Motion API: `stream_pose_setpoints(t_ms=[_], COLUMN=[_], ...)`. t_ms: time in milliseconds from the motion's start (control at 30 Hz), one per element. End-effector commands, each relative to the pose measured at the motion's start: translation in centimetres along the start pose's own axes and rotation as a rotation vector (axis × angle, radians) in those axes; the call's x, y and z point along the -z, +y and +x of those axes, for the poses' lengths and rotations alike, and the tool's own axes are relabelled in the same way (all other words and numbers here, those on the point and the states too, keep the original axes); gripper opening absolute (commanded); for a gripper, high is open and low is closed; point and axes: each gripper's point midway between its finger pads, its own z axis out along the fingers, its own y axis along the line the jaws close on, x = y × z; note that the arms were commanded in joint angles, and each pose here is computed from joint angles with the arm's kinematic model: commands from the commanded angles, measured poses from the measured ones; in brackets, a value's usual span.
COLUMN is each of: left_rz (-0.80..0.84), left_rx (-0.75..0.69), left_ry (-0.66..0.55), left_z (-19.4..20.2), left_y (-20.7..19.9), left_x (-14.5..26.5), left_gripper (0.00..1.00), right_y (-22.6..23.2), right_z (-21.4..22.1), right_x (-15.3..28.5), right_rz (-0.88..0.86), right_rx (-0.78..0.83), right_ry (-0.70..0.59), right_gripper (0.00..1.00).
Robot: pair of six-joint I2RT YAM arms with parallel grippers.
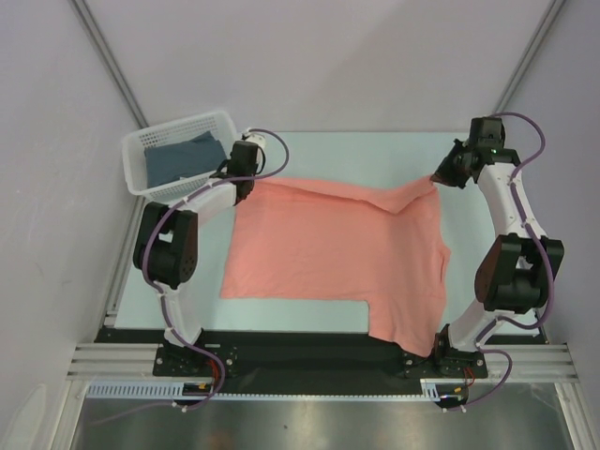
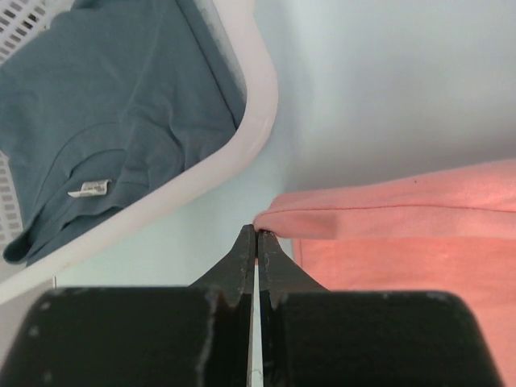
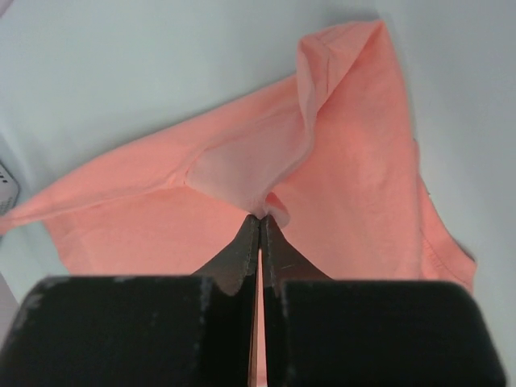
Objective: Fold and stack the t-shirts
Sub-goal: Flatten the tshirt out
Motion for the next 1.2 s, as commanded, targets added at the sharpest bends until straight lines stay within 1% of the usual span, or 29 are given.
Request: stream_pose_setpoints(t_ms=[0, 67, 133, 200, 233, 267, 300, 333, 367, 400, 433, 467, 500, 533, 567, 600, 633, 667, 700, 767, 800, 833, 867, 900, 967, 1000, 1033, 1067, 1167], left_rz=[-0.012, -0.007, -0.016, -0.027, -0.029, -0.030, -0.033, -0.032, -0.035, -0.060, -0.079, -0.109, -0.152, -0.156, -0.164, -0.190, -0.196, -0.200, -0.201, -0.166, -0.139, -0.103, -0.117, -0.112, -0.033, -0.011, 0.010, 0.078, 0.168], left_rx=[0.090, 0.113, 0.136, 0.185, 0.199, 0.203, 0.216, 0.206, 0.205, 0.205, 0.186, 0.182, 0.186, 0.202, 0.211, 0.234, 0.239, 0.238, 0.253, 0.273, 0.294, 0.370, 0.406, 0.438, 0.527, 0.552, 0.566, 0.585, 0.627], left_ry=[-0.050, -0.059, -0.069, -0.098, -0.096, -0.098, -0.117, -0.098, -0.096, -0.108, -0.091, -0.064, -0.053, -0.056, -0.060, -0.089, -0.090, -0.084, -0.099, -0.054, -0.028, -0.031, 0.019, 0.047, 0.049, 0.040, 0.040, -0.008, -0.081], left_z=[-2.9, -3.2, -3.7, -4.8, -4.8, -5.1, -6.2, -5.7, -5.9, -6.5, -6.3, -5.7, -6.2, -6.6, -7.0, -8.2, -8.4, -8.5, -9.5, -8.6, -7.5, -7.5, -5.9, -4.6, -4.3, -4.7, -4.8, -6.2, -9.2], left_y=[1.9, 1.7, 1.8, 2.0, 1.8, 1.7, 1.8, 1.3, 1.2, 1.6, 1.7, 1.9, 2.9, 3.2, 3.7, 4.9, 5.4, 6.2, 7.1, 7.5, 7.3, 7.6, 8.7, 8.8, 8.8, 8.8, 8.6, 8.1, 7.5], left_x=[2.2, 2.1, 2.0, 1.8, 1.4, 1.1, 1.0, -0.1, -0.5, -0.9, -1.3, -2.1, -1.9, -1.7, -1.4, 0.1, 0.8, 1.6, 3.0, 4.1, 4.2, 5.3, 5.4, 5.3, 5.3, 5.3, 5.0, 4.7, 3.6], left_gripper=[0.00, 0.00, 0.00, 0.00, 0.00, 0.00, 0.00, 0.01, 0.02, 0.17, 0.24, 0.31, 0.45, 0.50, 0.55, 0.73, 0.81, 0.88, 0.89, 0.87, 0.85, 0.82, 0.79, 0.69, 0.58, 0.54, 0.54, 0.54, 0.41], right_y=[1.3, 2.0, 2.5, 4.2, 4.3, 5.3, 6.8, 6.5, 7.0, 7.3, 9.2, 8.0, 8.1, 9.0, 8.2, 8.4, 7.7, 7.6, 7.3, 5.0, 5.4, 4.6, 5.2, 4.3, 5.8, 5.2, 6.0, 7.8, 8.6], right_z=[-2.0, -3.5, -4.3, -6.9, -7.2, -8.4, -10.5, -10.6, -11.3, -11.6, -13.9, -12.8, -13.2, -14.8, -14.2, -14.8, -15.0, -14.7, -14.3, -11.0, -10.7, -9.2, -7.8, -5.1, -2.9, -0.1, -0.1, 2.1, 5.6], right_x=[1.7, 1.3, 0.0, -0.7, -2.6, -3.3, -2.9, -5.7, -6.5, -7.7, -6.9, -10.1, -10.5, -9.4, -11.1, -10.6, -10.5, -9.3, -8.6, -8.7, -6.2, -5.9, -5.2, -4.3, -3.1, -3.6, -2.1, -2.0, -1.3], right_rz=[-0.062, -0.094, -0.124, -0.185, -0.188, -0.220, -0.255, -0.242, -0.250, -0.258, -0.307, -0.266, -0.260, -0.268, -0.244, -0.236, -0.195, -0.166, -0.149, -0.063, -0.058, -0.030, -0.040, -0.022, -0.064, -0.050, -0.084, -0.118, -0.138], right_rx=[-0.018, -0.012, -0.018, -0.028, -0.031, -0.022, -0.004, -0.002, 0.006, 0.008, 0.027, 0.012, 0.019, 0.024, 0.012, 0.014, 0.020, 0.023, 0.023, 0.001, 0.005, 0.004, 0.018, 0.018, 0.054, 0.060, 0.069, 0.106, 0.157], right_ry=[-0.074, -0.128, -0.143, -0.212, -0.206, -0.243, -0.293, -0.278, -0.289, -0.278, -0.324, -0.255, -0.247, -0.267, -0.225, -0.224, -0.221, -0.194, -0.180, -0.070, -0.077, -0.045, -0.027, 0.021, 0.020, 0.073, 0.053, 0.091, 0.157], right_gripper=[0.00, 0.00, 0.00, 0.00, 0.00, 0.00, 0.00, 0.00, 0.00, 0.00, 0.02, 0.06, 0.08, 0.17, 0.26, 0.36, 0.52, 0.58, 0.62, 0.69, 0.70, 0.72, 0.73, 0.73, 0.74, 0.76, 0.76, 0.76, 0.77])
